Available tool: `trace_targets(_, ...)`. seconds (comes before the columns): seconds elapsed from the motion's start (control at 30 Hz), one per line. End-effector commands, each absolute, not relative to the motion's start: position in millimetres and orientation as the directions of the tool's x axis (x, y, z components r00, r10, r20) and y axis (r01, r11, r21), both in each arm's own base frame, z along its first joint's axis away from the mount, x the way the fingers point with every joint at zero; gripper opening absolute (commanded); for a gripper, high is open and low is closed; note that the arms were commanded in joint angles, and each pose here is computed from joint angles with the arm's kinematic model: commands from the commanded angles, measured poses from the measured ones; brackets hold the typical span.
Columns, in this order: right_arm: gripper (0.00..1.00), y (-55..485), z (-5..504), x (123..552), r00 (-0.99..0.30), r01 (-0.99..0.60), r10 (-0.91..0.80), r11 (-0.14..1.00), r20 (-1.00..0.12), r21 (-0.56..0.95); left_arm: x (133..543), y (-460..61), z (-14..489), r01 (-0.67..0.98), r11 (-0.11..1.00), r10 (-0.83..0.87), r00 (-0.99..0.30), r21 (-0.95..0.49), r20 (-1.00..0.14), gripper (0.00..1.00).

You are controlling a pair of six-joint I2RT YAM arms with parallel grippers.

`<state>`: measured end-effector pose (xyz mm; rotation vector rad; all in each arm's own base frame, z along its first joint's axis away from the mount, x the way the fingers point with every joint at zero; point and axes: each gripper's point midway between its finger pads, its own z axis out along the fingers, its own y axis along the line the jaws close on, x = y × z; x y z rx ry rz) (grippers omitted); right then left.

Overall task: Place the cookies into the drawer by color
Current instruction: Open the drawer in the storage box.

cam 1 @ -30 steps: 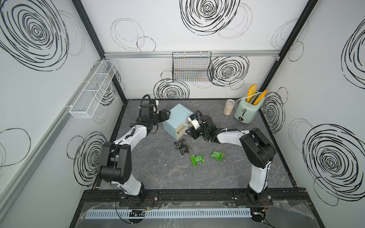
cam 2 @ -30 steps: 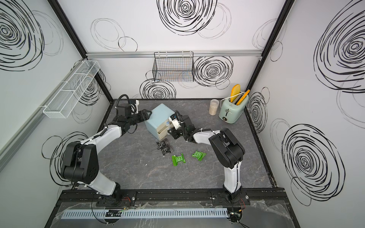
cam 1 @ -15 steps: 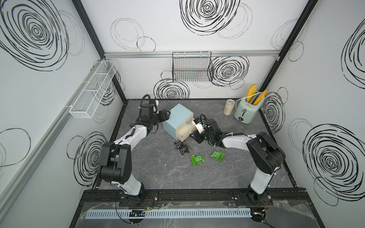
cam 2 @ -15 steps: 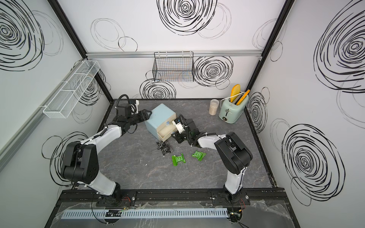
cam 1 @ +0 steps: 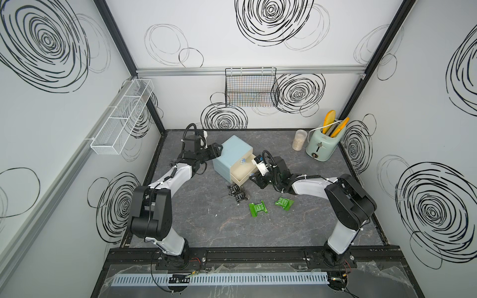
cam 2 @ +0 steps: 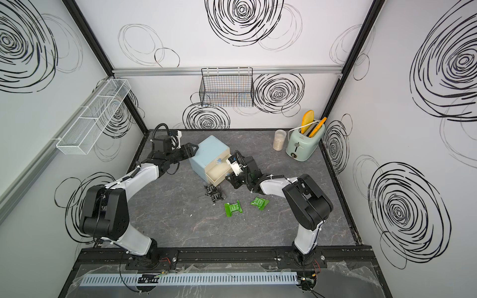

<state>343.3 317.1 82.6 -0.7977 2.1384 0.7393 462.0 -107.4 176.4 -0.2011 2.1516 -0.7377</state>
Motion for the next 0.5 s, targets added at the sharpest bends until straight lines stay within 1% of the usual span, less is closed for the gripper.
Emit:
trace_targets(0.0,0.16,299.8,69.4,335.3,-0.574,-0.706,-0.351,0.67,-0.74,0.23,465.0,-106.6,180.0,0.121,0.817,-0.376,-0.632,-0.565,-0.678,0.67)
trace_targets(0.3,0.17,298.8,65.5,330.0,-0.576,-0.718,-0.376,0.657,-0.726,0.229,464.4,-107.0,180.0,0.122,0.816,-0.375,-0.633,-0.565,-0.677,0.67)
trace_targets(0.47,0.21,299.5,66.9,331.7,-0.576,-0.716,-0.376,0.66,-0.726,0.227,464.2,-107.6,182.7,0.126,0.814,-0.375,-0.631,-0.567,-0.679,0.68)
